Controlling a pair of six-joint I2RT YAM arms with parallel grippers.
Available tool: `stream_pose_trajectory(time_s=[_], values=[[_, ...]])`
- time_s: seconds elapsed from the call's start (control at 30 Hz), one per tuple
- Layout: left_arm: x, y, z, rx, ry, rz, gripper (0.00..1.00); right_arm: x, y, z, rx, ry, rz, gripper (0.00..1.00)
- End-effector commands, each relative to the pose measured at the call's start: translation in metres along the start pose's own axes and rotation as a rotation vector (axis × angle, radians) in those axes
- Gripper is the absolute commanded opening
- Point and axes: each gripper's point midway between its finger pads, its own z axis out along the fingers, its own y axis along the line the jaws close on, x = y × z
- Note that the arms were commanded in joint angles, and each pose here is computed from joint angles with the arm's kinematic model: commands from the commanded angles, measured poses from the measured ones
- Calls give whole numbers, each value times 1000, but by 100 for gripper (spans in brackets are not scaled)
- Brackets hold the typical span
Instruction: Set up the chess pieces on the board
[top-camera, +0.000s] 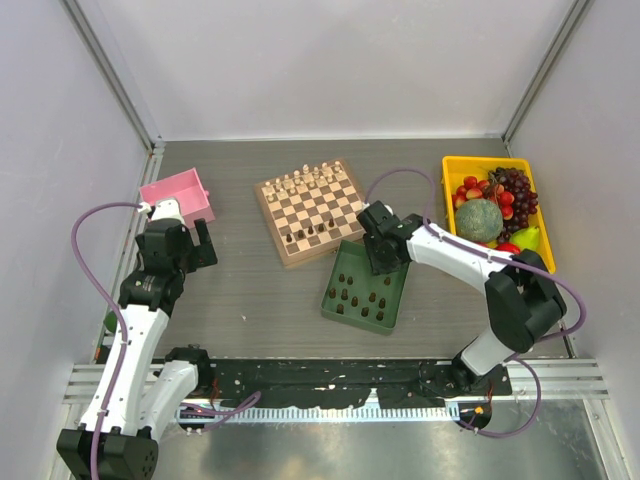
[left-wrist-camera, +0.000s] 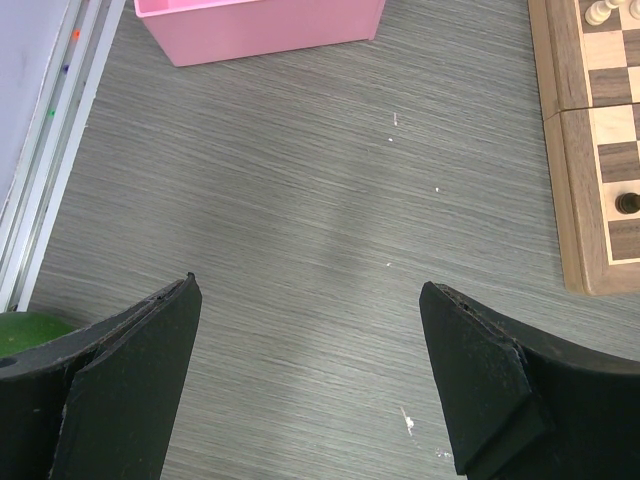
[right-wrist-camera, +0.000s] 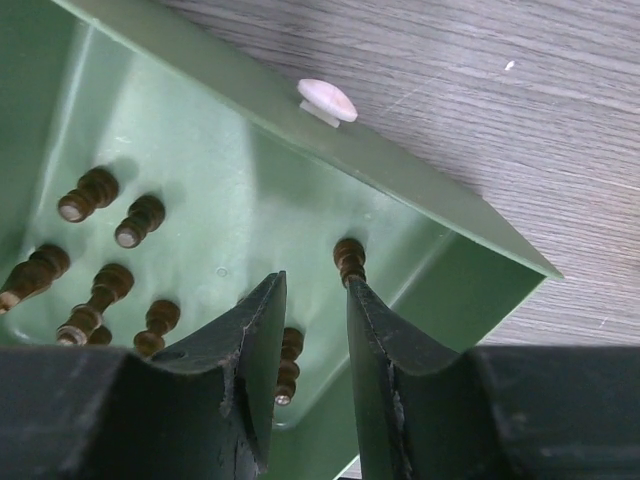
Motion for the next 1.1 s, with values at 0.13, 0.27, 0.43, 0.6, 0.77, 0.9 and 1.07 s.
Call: stream_pose_trajectory(time_s=[0.13, 0.27, 0.43, 0.6, 0.77, 0.9, 1.07], values=[[-11, -1, -1, 6, -36, -3, 99, 3, -16, 10, 100, 1, -21, 37], [-11, 0, -1, 3, -36, -4, 99, 6, -17, 15, 108, 15, -25, 37], [-11, -1, -1, 5, -36, -4, 99, 13, -18, 19, 114, 39, -38, 37], [-11, -1, -1, 6, -35, -4, 99, 16, -18, 21, 109, 55, -45, 36], [-11, -2, -1, 11, -34, -3, 99, 17, -15, 21, 96, 62, -46, 33], [-11, -2, -1, 11, -36, -4, 99, 19, -17, 22, 105, 68, -51, 31], [-11, -2, -1, 12, -37, -5, 99, 19, -18, 23, 114, 68, -52, 31]])
